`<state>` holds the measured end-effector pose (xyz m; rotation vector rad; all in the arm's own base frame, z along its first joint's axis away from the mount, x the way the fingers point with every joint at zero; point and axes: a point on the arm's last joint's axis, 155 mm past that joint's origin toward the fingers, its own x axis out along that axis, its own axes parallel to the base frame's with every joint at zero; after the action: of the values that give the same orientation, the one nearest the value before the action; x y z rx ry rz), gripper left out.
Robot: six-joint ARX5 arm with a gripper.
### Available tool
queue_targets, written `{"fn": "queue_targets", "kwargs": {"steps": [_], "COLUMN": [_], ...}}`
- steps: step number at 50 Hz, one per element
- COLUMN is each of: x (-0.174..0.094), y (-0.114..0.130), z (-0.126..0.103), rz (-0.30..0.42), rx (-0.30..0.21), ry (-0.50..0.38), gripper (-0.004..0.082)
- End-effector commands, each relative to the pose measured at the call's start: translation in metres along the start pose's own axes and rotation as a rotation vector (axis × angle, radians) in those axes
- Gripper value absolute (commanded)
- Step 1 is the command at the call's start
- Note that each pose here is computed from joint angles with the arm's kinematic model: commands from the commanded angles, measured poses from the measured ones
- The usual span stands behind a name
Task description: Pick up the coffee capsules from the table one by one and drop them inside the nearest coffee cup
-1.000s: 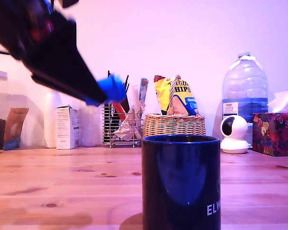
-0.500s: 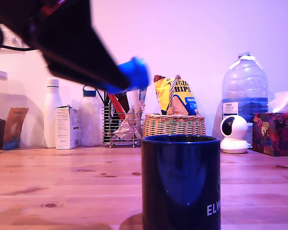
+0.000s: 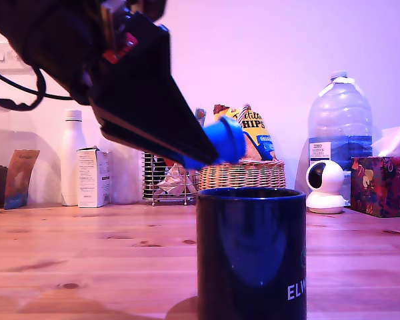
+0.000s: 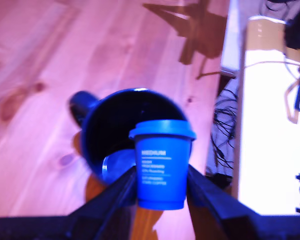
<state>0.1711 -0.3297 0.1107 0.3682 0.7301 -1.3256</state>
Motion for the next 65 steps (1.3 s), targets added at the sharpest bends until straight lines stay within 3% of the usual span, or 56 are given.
{"fn": "queue_targets", "kwargs": {"steps": [1,17,29,48,65], "x": [0.004,0.020,0.028,0.024,0.024], "y": [0.001,0.004,0.013,0.012,0.012], "z": [0.008,0.015,0.008,-0.003,-0.003], "rz": [0.003,0.010,0.046,0.054,0.054], "rx": [-0.003,-0.013,-0.025,-0.036,-0.039], "ry": [-0.003,0.088,0.212,0.282,0.283], "gripper": [0.0198,0.0198,0.0198,0.0198,0.0198]}}
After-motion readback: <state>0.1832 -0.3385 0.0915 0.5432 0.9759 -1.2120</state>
